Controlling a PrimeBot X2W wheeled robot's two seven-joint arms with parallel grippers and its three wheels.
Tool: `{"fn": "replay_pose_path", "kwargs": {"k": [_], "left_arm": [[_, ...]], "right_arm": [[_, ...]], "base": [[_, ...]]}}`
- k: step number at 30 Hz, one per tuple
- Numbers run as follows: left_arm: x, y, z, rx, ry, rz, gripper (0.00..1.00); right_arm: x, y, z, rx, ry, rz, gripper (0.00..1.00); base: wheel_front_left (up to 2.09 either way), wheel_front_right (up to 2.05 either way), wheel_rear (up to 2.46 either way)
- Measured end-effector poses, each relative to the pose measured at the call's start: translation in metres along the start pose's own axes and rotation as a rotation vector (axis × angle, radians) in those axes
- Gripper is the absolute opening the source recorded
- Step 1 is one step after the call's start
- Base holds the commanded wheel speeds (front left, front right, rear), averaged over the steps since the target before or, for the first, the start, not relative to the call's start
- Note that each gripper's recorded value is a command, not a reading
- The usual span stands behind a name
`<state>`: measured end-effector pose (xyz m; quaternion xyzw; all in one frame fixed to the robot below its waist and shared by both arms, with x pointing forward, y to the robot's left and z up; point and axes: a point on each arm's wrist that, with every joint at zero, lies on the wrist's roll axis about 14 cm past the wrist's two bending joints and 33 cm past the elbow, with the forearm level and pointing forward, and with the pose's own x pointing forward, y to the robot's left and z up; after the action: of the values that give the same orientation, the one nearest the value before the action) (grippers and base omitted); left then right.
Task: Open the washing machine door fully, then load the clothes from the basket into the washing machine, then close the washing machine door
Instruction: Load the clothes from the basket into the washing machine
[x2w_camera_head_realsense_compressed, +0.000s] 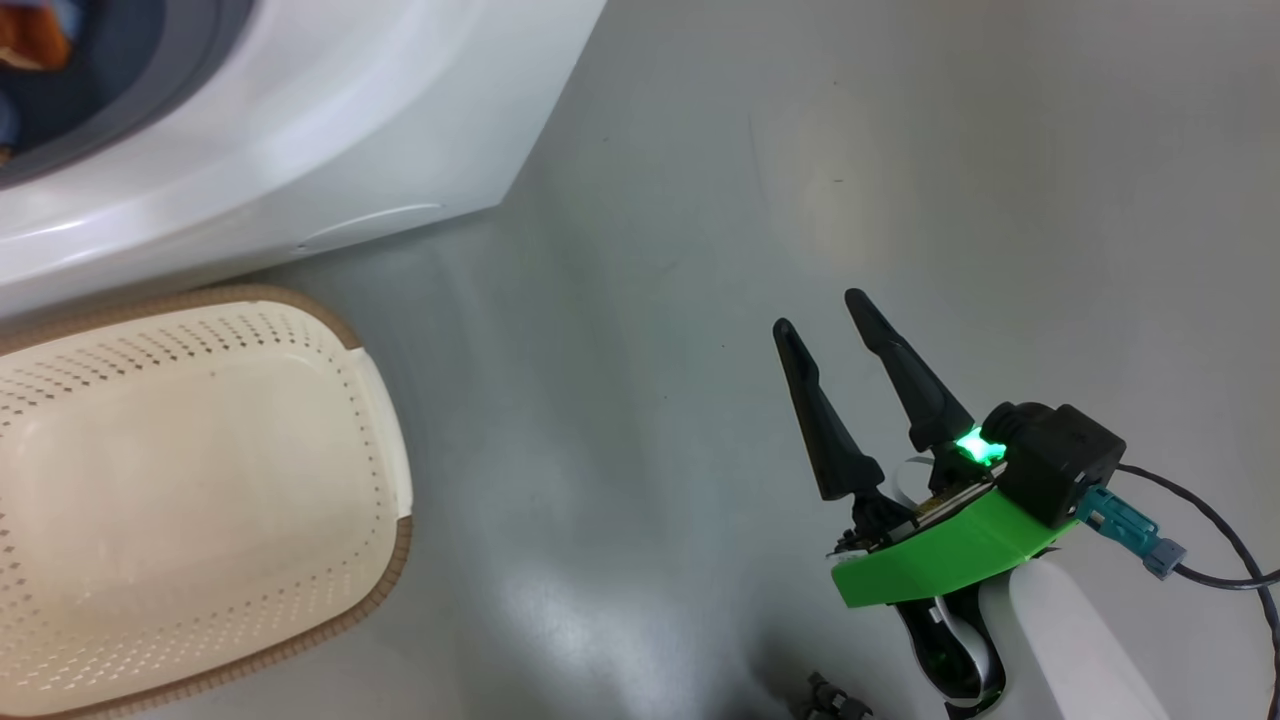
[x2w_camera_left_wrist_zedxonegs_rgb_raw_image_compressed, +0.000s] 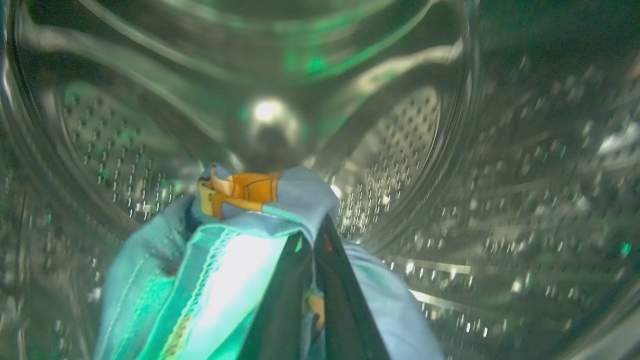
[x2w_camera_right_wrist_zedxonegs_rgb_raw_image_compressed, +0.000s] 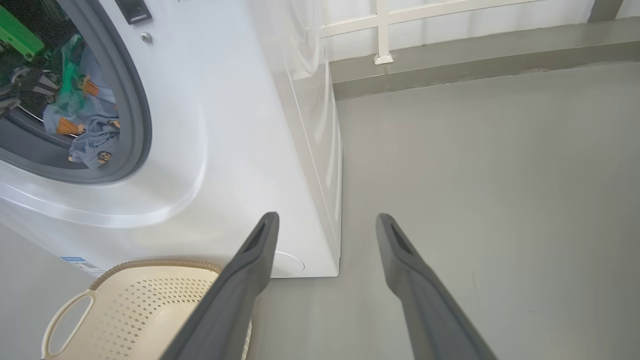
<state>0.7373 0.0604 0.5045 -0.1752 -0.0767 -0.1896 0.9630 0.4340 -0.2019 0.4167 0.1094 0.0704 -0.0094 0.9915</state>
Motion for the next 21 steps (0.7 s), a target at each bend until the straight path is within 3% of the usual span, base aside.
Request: {"fn": "replay_pose_path", "kwargs": {"k": [7, 21], "left_arm": [[-0.024, 0.007, -0.052, 0.030, 0.185, 0.037, 1.00], [-0.038, 0.006, -0.050, 0.063, 0.236, 0.022, 1.00]], "right_arm": [[0.005, 0.008, 0.001, 0.009, -0.006, 0.024, 1.00], [0.013, 0.017, 0.005, 0.024, -0.027, 0.053, 1.00]], "base": [[0.00, 0.00, 0.00], [0.00, 0.00, 0.00]]}}
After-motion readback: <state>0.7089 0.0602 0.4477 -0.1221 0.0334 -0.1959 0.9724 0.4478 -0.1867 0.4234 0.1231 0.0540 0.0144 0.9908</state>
